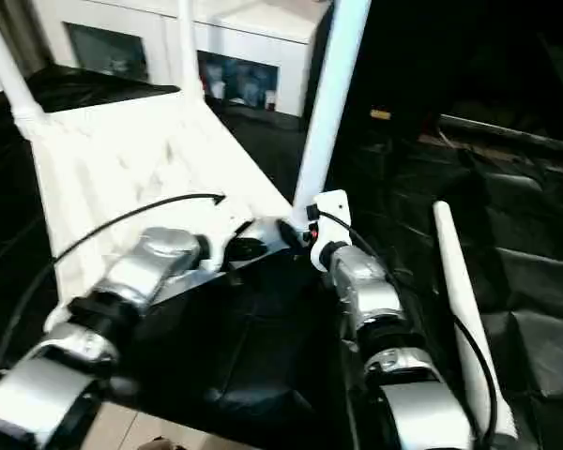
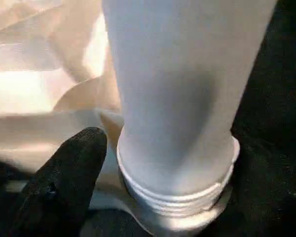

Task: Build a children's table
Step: Rotate leg to tighten

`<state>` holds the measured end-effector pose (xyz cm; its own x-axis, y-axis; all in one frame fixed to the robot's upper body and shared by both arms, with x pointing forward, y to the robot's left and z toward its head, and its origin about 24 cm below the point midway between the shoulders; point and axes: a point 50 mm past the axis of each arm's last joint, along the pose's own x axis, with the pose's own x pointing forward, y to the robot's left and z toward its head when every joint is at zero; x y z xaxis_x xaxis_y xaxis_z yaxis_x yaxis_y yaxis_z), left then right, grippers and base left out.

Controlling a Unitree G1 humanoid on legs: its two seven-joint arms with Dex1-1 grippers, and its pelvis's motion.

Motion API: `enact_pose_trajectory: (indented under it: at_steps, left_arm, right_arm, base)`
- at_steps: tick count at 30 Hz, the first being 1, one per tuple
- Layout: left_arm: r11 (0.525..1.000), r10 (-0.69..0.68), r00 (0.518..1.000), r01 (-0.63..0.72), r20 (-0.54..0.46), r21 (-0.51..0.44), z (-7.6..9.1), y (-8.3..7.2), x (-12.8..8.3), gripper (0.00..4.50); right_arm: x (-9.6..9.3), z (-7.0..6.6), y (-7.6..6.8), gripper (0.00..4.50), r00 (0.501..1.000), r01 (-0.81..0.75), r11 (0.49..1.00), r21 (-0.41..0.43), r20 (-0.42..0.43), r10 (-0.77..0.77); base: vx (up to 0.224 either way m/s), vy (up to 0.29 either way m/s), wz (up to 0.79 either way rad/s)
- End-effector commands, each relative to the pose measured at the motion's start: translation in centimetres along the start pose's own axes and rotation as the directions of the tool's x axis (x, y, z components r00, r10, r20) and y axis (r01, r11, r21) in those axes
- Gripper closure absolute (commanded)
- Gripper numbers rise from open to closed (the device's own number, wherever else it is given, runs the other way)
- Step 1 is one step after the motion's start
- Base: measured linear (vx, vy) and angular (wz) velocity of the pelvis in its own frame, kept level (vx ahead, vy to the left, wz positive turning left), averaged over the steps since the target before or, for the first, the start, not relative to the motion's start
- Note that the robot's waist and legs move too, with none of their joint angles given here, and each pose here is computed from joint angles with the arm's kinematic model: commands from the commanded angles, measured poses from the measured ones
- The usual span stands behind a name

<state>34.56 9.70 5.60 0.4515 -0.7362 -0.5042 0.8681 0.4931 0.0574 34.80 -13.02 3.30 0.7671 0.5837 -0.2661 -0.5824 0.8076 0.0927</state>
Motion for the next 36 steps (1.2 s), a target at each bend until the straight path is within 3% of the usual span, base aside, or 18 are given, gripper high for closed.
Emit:
enact_pose_trajectory:
  at_steps: [1, 7, 11, 12, 15, 17, 23, 27, 28, 32, 36]
  left_arm:
    - [0.995, -0.101, 0.993, 0.102, 0.055, -0.004, -0.7, -0.4, -0.7, 4.50]
    - [0.966, -0.257, 0.964, 0.258, 0.066, -0.004, -1.7, -0.5, -3.4, 4.50]
    - [0.962, -0.270, 0.961, 0.271, 0.063, -0.013, -2.1, -0.2, -4.4, 4.50]
    - [0.962, -0.271, 0.961, 0.272, 0.058, -0.012, -2.3, -0.2, -4.5, 4.50]
    - [0.962, -0.273, 0.960, 0.274, 0.056, -0.011, -2.4, -0.2, -4.7, 4.50]
    - [0.961, -0.275, 0.960, 0.276, 0.051, -0.009, -2.4, -0.2, -4.7, 4.50]
    - [0.975, -0.222, 0.974, 0.222, 0.044, -0.013, -2.2, -0.1, -3.9, 4.50]
    - [0.996, -0.068, 0.997, 0.070, 0.024, -0.053, -1.5, 0.2, -1.7, 4.50]
    - [0.997, 0.009, 1.000, -0.007, 0.022, -0.078, -0.7, 0.2, -0.5, 4.50]
    - [0.989, 0.098, 0.995, -0.095, 0.019, -0.115, 0.5, -0.1, 1.4, 4.50]
    - [0.988, 0.125, 0.991, -0.120, 0.050, -0.095, 2.4, -1.5, 3.7, 4.50]
  right_arm:
    - [-0.4, 0.3, 0.5, 0.59, 0.988, -0.153, 0.986, -0.068, -0.026, 0.152]
    - [-1.6, 0.6, -0.4, 0.59, 0.971, -0.240, 0.967, -0.081, -0.022, 0.239]
    - [-2.0, 0.9, -0.3, 0.59, 0.952, -0.307, 0.949, -0.070, -0.014, 0.307]
    - [-2.1, 0.9, -0.2, 0.85, 0.945, -0.328, 0.942, -0.068, -0.017, 0.328]
    - [-2.1, 0.8, -0.1, 0.97, 0.939, -0.345, 0.936, -0.069, -0.023, 0.344]
    - [-2.0, 0.6, 0.1, 1.34, 0.936, -0.352, 0.933, -0.067, -0.026, 0.351]
    - [-1.6, 0.1, 0.2, 1.61, 0.955, -0.296, 0.954, -0.052, -0.027, 0.295]
    - [-0.8, -0.6, -0.5, 1.69, 0.998, -0.061, 0.998, 0.011, -0.033, 0.061]
    - [-0.4, -1.0, -0.9, 1.69, 0.995, 0.091, 0.994, 0.056, -0.041, -0.088]
    - [0.0, -1.4, -1.0, 1.71, 0.969, 0.244, 0.962, 0.119, -0.059, -0.238]
    - [1.2, -1.8, 0.5, 1.71, 0.945, 0.325, 0.932, 0.160, -0.078, -0.316]
  base:
    - [0.000, 0.000, 0.00]
    - [0.000, 0.000, 0.00]
    - [0.000, 0.000, 0.00]
    - [0.000, 0.000, 0.00]
    - [0.000, 0.000, 0.00]
    - [0.000, 0.000, 0.00]
    - [0.000, 0.000, 0.00]
    - [0.000, 0.000, 0.00]
    - [0.000, 0.000, 0.00]
    - [0.000, 0.000, 0.00]
    - [0.000, 0.000, 0.00]
